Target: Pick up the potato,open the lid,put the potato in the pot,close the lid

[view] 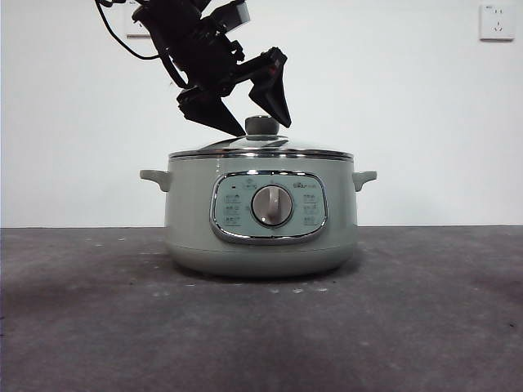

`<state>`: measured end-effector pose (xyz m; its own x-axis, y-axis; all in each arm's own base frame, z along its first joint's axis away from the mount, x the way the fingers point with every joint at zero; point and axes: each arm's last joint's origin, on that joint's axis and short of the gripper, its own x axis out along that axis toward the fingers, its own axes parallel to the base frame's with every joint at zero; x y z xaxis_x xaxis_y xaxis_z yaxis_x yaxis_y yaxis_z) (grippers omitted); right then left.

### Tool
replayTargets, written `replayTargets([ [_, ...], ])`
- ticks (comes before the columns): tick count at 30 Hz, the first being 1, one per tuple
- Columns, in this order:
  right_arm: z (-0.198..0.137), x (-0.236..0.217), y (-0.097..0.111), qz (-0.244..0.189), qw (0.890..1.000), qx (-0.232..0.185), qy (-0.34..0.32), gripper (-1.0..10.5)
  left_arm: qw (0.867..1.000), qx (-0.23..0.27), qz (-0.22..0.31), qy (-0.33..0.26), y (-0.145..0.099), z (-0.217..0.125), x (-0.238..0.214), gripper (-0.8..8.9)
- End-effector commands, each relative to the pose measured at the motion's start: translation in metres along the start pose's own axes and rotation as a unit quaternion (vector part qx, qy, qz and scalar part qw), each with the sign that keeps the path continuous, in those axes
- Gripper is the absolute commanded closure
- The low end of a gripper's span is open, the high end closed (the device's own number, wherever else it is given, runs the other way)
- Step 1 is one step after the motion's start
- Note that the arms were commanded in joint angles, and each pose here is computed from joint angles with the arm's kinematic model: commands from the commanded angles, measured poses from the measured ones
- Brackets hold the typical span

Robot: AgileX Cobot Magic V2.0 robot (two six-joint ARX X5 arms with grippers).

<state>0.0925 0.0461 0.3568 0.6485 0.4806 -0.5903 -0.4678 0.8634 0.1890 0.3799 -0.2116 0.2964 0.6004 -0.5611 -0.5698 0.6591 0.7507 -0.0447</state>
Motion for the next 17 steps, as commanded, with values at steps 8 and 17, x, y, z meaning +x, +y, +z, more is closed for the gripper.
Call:
replayTargets([
  [8,0.0001,-0.0003,0.0002,0.001,1.0,0.0,-0.002,9.6,1.0,0.003,-0.002,0.008,-0.0009,-0.0037,0.0076,6.1],
  [17,0.0,-0.0002,0.0002,0.001,1.0,-0.001,-0.001,9.6,1.0,0.002,-0.005,0.006,-0.0011,-0.0032,0.0076,8.22],
])
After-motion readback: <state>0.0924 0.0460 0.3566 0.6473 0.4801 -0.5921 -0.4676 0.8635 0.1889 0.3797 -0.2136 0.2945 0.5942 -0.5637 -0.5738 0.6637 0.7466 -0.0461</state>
